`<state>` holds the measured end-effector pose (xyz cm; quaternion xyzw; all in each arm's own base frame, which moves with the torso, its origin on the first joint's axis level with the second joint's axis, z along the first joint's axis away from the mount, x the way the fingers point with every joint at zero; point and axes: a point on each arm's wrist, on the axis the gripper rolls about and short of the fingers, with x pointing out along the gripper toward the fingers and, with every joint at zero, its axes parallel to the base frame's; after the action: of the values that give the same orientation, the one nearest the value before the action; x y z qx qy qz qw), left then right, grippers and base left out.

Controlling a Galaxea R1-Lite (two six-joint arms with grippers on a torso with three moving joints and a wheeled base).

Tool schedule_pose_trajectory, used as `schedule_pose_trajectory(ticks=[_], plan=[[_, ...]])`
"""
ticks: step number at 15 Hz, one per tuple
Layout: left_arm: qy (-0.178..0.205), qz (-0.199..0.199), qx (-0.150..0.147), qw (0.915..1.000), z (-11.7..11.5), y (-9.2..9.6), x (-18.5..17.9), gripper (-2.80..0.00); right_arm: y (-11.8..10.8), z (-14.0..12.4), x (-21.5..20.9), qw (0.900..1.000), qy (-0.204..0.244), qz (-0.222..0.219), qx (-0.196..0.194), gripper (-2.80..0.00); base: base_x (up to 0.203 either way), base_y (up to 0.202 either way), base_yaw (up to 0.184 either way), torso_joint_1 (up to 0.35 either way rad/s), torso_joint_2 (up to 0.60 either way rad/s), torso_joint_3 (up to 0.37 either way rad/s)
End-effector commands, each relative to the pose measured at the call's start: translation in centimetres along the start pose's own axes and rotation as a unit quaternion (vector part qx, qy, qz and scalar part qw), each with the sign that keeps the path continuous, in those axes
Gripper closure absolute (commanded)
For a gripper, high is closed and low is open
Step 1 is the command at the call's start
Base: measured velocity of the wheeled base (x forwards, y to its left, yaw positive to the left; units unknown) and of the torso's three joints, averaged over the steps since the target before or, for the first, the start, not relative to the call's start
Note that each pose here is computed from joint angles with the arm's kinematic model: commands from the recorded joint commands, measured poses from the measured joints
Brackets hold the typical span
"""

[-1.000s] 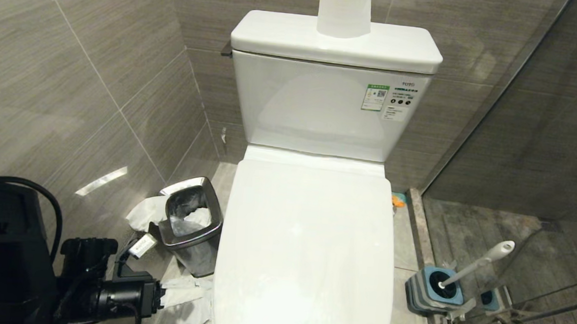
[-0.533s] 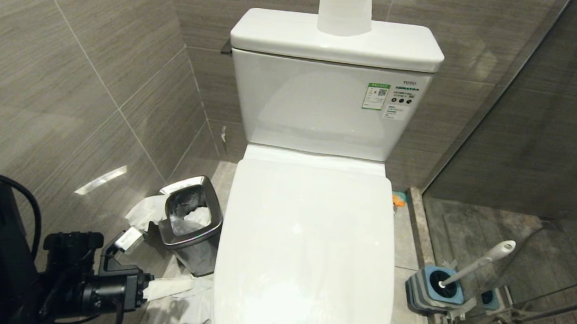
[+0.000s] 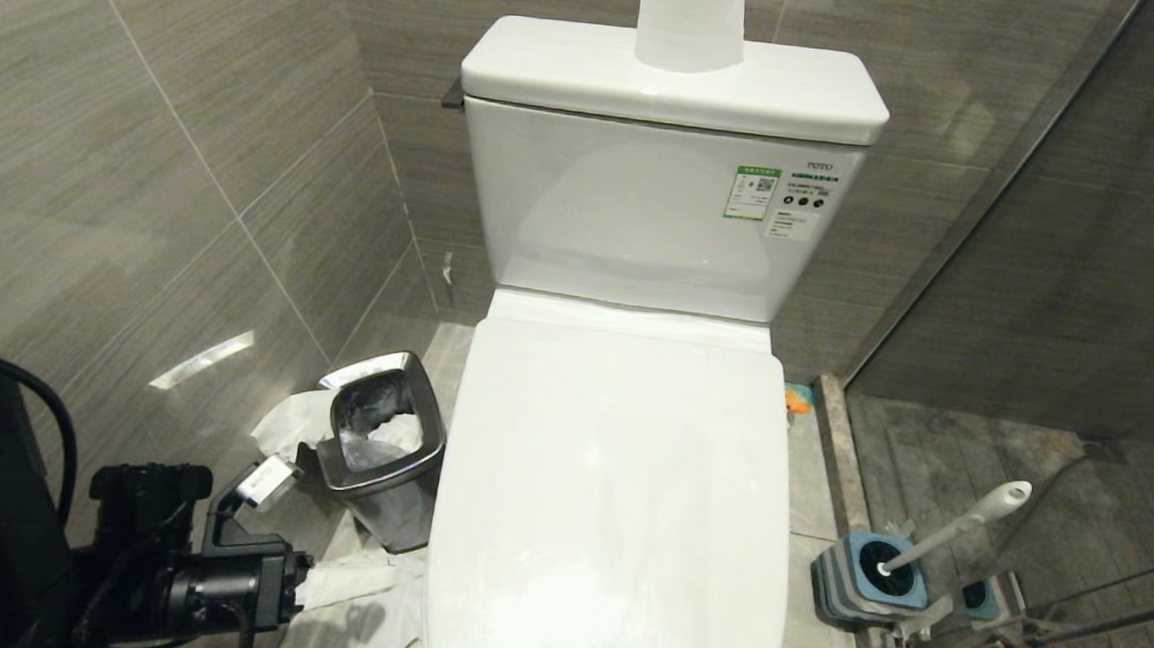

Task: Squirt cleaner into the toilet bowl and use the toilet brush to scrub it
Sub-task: Use the left hand to lift the toilet lid slightly

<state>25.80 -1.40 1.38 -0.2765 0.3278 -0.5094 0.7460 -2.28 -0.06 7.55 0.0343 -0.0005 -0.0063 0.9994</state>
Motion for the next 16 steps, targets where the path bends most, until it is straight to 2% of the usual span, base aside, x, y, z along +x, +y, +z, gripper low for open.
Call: schedule_pose_trajectory(ticks=[1, 6, 16], plan=[[0.015, 0.02, 0.018, 0.9995, -0.6, 0.5, 1.3, -2.8, 0.0, 0.0, 0.0, 1.0, 0.0, 0.0, 0.0, 0.0, 0.0, 0.0, 0.0, 0.0, 0.0, 0.0], [0.026, 0.023, 0.015, 0.9993, -1.4, -0.1, 1.6, -2.8, 0.0, 0.0, 0.0, 1.0, 0.0, 0.0, 0.0, 0.0, 0.0, 0.0, 0.0, 0.0, 0.0, 0.0], [0.025, 0.016, 0.018, 0.9994, -1.4, -0.9, 1.3, -2.8, 0.0, 0.0, 0.0, 1.0, 0.0, 0.0, 0.0, 0.0, 0.0, 0.0, 0.0, 0.0, 0.0, 0.0]])
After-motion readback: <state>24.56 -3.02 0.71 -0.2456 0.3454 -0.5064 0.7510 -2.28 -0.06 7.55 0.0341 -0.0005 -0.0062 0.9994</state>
